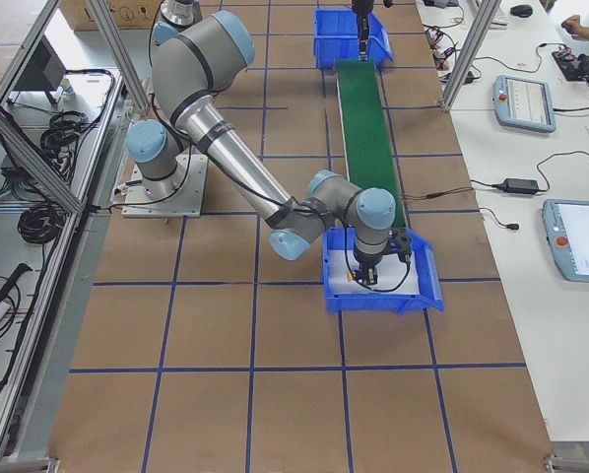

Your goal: Transport two buttons from left to right

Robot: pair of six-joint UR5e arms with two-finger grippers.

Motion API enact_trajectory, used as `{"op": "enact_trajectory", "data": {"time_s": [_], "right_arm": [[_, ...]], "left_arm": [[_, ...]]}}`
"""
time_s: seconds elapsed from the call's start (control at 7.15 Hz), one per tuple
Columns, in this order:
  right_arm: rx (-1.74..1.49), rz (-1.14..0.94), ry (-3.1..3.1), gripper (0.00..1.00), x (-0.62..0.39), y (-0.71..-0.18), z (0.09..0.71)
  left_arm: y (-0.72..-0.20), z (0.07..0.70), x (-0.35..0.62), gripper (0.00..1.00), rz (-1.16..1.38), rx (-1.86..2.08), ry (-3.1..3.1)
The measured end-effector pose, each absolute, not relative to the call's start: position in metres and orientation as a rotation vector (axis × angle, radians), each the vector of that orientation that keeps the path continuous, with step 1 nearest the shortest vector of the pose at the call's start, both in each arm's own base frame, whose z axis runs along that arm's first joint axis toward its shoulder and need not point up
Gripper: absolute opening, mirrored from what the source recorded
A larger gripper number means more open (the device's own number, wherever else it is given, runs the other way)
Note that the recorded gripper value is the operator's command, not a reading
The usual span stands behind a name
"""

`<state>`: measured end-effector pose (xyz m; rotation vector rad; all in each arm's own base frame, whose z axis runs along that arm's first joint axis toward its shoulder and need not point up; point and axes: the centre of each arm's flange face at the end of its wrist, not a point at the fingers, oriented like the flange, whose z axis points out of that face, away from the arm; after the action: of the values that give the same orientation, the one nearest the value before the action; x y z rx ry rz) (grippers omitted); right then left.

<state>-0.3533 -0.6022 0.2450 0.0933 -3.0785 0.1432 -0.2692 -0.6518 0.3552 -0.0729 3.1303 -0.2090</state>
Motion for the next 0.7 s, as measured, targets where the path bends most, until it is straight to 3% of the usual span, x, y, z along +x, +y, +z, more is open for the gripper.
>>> {"op": "enact_trajectory", "data": {"time_s": [0.42, 0.56, 0.7], "right_arm": [[0.092, 0.114, -3.087, 0.26, -0.353, -0.599, 0.233], [0.092, 0.110, -3.088, 0.51, -0.353, -0.599, 0.228], [0.093, 0.110, -3.085, 0.87, -0.353, -0.599, 0.227]], "left_arm": [[-0.656, 0.336, -0.271, 0.26, -0.155, -0.065, 3.141], [-0.656, 0.333, -0.271, 0.30, -0.135, -0.065, 3.136], [-0.656, 0.331, -0.271, 0.35, -0.123, -0.063, 3.130]]}}
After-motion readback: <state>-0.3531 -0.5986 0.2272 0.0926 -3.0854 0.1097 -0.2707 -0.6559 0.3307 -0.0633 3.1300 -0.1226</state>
